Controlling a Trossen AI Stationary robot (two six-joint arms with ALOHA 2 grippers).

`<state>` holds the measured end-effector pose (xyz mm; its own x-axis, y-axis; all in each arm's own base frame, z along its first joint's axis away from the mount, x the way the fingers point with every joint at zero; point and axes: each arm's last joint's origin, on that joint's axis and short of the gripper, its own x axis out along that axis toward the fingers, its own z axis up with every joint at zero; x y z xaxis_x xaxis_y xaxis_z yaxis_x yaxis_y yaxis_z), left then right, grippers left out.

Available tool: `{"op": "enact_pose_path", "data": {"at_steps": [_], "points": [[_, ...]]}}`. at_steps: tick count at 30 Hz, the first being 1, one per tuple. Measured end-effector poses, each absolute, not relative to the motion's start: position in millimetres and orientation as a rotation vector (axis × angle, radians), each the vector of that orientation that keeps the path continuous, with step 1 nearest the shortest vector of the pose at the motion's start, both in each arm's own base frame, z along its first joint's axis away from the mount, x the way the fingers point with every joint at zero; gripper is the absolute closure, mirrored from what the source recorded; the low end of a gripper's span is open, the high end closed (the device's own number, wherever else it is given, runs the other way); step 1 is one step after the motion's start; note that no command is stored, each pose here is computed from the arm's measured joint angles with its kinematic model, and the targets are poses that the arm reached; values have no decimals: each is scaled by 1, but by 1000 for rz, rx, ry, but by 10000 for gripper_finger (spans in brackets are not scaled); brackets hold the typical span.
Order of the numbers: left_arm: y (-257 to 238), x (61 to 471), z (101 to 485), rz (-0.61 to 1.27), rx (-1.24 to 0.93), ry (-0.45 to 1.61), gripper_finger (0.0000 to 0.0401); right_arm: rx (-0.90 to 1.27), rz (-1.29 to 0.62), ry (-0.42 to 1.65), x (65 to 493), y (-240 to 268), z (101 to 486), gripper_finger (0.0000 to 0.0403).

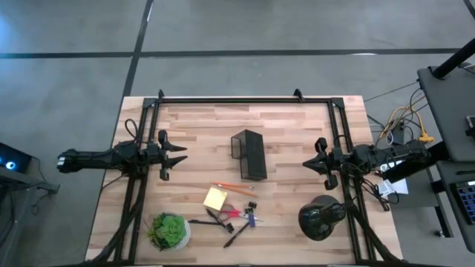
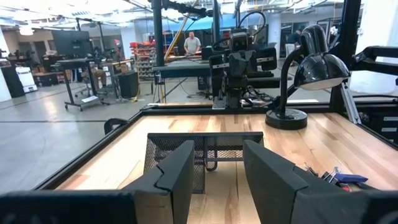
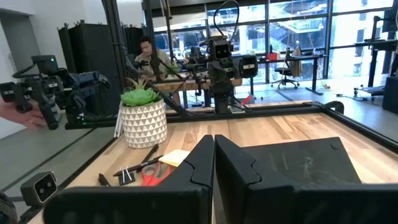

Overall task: Pick and place office supplies into organizer
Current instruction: Adjust the desk organizer

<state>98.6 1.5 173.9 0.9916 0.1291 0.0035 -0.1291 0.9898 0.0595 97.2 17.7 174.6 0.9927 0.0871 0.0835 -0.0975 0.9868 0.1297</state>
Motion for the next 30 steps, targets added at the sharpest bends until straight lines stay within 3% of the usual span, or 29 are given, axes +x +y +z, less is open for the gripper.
{"op": "enact_pose_path", "data": {"at_steps": [13, 18, 21, 25, 30], "points": [[2, 98, 182, 137, 128, -76, 278, 134, 93, -78, 97, 18, 175, 394], [2, 93, 204, 128, -139, -331, 278, 133, 93, -78, 97, 18, 175, 394], [3, 89, 216, 99, -312, -471, 278, 9, 87, -83, 97, 18, 175, 394], [4, 85, 223, 106, -338, -553, 278, -193, 78, -93, 97, 18, 175, 394], [4, 84, 224, 95, -363, -578, 278, -264, 18, -113, 97, 16, 177, 394]]}}
